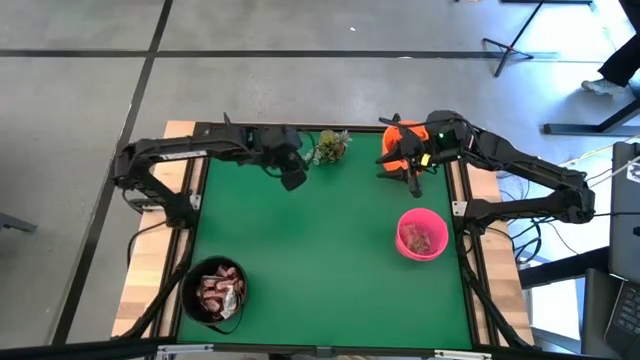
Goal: Sort candy
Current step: Put the orange candy into the pink bucket
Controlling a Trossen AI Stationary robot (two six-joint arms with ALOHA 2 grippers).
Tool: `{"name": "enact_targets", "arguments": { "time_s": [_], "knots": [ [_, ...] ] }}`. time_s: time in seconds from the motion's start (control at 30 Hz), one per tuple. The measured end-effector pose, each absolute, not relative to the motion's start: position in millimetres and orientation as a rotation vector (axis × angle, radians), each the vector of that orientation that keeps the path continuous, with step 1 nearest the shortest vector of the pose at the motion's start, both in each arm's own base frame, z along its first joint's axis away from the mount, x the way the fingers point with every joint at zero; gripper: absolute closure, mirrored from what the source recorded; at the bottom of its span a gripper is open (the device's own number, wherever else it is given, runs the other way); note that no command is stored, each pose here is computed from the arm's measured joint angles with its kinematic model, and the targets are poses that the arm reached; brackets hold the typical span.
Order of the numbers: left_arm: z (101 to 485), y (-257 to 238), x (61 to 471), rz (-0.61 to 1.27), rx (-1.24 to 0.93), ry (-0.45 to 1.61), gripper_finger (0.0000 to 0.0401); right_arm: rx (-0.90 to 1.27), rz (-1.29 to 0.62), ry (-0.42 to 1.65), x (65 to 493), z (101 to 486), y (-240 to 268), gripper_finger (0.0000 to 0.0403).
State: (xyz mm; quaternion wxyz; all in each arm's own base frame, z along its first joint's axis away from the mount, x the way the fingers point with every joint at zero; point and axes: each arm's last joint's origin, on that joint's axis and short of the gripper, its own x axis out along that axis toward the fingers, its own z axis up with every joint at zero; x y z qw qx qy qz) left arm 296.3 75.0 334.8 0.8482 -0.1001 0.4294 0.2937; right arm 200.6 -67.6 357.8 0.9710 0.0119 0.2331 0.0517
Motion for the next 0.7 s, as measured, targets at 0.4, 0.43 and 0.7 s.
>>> {"name": "enact_targets", "arguments": {
  "time_s": [0.4, 0.43, 0.7],
  "knots": [
    [229.0, 139.3, 270.2, 0.962, -0.466, 0.784, 0.0239, -0.029, 0.087, 0.403, 182.0, 335.3, -61.0, 0.0226],
    [226.7, 143.3, 266.6, 0.993, -0.463, 0.787, 0.0239, -0.034, 0.081, 0.395, 179.7, 334.5, -60.2, 0.0226],
    [216.1, 170.9, 244.0, 1.180, -0.526, 0.778, 0.0239, -0.050, 0.052, 0.365, 170.9, 337.7, -57.4, 0.0226]
  ]
}}
